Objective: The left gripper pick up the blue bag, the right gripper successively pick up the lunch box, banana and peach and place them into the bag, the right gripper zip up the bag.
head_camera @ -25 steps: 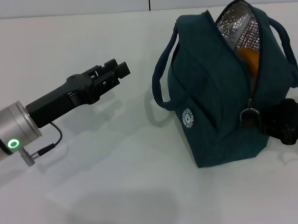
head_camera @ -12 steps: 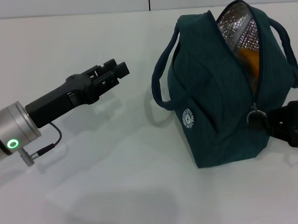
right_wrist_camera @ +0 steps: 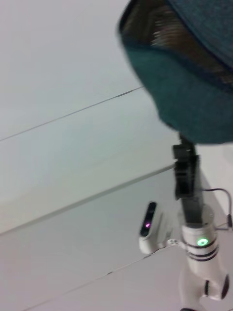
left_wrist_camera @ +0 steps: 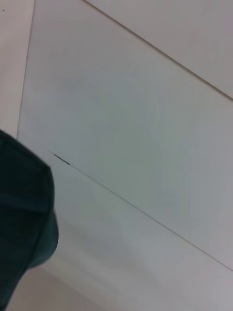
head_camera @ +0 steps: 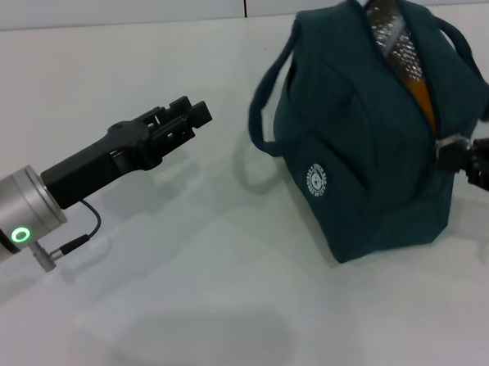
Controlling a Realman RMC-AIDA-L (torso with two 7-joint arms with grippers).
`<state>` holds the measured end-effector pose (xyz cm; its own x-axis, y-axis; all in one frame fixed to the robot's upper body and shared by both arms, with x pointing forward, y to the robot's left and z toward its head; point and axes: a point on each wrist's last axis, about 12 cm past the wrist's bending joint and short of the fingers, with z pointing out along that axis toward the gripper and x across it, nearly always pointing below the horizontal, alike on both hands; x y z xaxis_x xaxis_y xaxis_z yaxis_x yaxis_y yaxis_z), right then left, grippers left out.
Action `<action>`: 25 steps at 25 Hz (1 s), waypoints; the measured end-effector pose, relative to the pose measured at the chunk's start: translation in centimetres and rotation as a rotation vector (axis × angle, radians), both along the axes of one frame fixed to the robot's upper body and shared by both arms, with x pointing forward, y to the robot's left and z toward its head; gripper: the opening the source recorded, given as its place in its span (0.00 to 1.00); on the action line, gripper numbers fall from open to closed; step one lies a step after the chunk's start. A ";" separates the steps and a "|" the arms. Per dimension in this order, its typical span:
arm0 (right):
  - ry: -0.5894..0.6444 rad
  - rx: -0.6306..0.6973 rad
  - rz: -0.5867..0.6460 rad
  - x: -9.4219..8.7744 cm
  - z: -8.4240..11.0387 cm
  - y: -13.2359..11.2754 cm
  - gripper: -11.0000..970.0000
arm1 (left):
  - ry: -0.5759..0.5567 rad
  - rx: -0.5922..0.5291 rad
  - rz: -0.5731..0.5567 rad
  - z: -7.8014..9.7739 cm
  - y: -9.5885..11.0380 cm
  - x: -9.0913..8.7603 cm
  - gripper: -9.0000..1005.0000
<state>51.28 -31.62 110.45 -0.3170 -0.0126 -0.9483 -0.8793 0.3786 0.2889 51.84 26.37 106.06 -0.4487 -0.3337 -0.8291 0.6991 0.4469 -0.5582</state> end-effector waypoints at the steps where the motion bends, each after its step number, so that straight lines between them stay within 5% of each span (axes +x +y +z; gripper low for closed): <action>1: -0.014 0.010 0.001 0.0 0.2 0.0 0.02 | 0.000 0.000 0.000 0.0 0.0 0.0 0.51; 15: -0.047 -0.041 0.176 2.4 1.6 3.8 0.02 | -0.001 0.023 0.063 -1.1 1.2 -1.4 0.51; 25: 0.190 -0.266 0.244 4.6 1.9 5.4 0.02 | 0.001 0.020 0.144 -1.9 2.8 -3.1 0.51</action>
